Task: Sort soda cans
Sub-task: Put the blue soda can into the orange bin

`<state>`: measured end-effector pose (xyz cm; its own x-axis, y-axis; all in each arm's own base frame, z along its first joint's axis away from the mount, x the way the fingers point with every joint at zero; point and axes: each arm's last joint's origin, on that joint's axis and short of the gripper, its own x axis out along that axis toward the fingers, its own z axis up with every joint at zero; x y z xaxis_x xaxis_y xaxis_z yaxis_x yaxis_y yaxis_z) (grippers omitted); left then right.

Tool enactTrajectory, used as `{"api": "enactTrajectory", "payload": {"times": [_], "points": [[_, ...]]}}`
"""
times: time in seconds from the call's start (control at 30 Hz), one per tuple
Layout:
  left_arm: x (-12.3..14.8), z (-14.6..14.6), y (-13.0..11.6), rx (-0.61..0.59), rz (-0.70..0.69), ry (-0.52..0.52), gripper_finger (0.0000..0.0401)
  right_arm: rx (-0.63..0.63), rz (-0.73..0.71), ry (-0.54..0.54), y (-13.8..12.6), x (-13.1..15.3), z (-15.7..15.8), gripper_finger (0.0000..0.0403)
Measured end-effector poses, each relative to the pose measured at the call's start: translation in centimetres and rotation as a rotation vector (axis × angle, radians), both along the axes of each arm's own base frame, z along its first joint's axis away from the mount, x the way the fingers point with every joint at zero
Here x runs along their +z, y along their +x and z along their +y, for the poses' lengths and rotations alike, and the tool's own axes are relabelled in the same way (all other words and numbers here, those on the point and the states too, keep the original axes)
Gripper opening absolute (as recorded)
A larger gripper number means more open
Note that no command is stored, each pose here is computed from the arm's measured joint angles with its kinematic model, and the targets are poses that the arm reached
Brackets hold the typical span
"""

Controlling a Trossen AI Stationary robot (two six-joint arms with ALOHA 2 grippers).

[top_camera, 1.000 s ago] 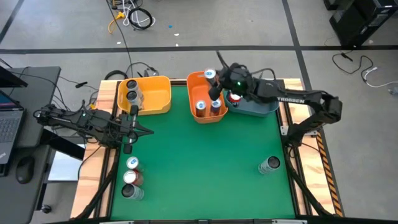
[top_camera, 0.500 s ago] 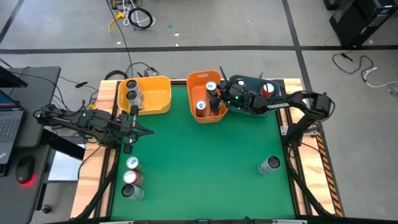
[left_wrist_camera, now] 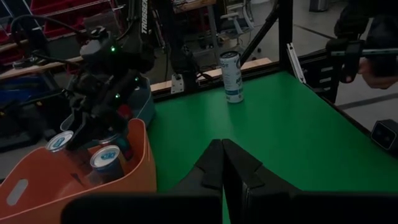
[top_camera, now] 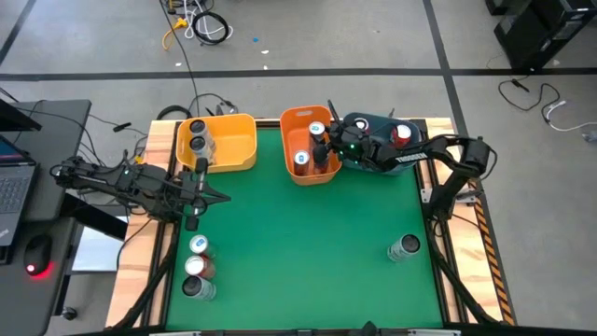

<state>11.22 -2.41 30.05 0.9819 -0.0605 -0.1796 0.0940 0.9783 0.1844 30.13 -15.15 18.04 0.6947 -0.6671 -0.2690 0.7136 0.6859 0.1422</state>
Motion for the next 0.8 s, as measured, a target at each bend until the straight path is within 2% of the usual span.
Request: {"api": "enactTrajectory", "payload": {"times": [0.8], "points": [[-0.2, -0.09, 0.36, 0.001, 0.02, -0.001, 0.0001, 0.021, 0.008, -0.002, 0.28, -0.05, 0.59, 0.0291]]}}
